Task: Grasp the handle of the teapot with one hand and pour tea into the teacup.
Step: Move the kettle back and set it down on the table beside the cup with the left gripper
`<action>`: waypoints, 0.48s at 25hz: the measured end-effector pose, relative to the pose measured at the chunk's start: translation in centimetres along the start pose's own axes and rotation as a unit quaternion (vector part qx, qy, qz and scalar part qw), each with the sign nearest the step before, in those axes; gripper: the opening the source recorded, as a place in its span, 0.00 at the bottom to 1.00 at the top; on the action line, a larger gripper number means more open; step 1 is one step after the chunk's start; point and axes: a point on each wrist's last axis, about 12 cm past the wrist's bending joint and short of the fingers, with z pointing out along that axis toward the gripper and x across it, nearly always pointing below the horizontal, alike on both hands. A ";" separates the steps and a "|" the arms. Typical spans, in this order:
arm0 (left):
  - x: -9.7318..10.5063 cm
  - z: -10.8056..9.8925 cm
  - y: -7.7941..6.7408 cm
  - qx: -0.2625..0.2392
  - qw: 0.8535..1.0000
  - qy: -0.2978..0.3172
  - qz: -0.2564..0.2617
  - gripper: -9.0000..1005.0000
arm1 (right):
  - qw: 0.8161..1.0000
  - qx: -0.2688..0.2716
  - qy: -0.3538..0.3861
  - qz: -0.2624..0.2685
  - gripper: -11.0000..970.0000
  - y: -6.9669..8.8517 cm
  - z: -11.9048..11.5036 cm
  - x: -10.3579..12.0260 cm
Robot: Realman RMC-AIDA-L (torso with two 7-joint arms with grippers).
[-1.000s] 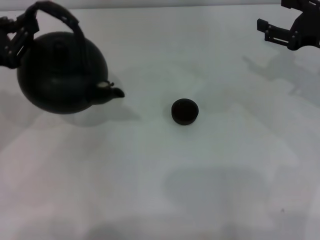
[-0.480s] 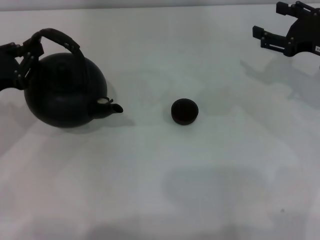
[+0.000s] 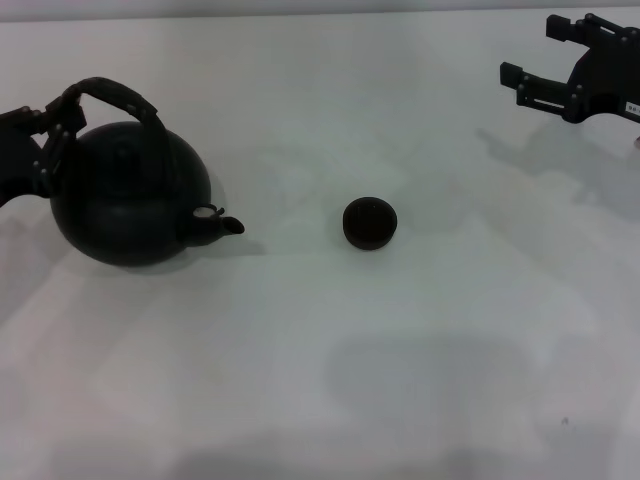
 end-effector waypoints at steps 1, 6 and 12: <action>0.1 0.0 0.0 -0.003 1.000 -0.001 0.000 0.12 | 1.000 -0.001 0.000 0.000 0.87 0.0 0.0 0.0; 0.8 -0.4 0.0 -0.021 1.000 -0.006 0.008 0.12 | 1.000 -0.004 -0.001 -0.001 0.87 0.1 0.0 0.0; 1.6 -0.6 -0.3 -0.037 0.999 -0.008 0.015 0.12 | 1.000 -0.007 -0.002 0.002 0.87 0.2 -0.1 0.0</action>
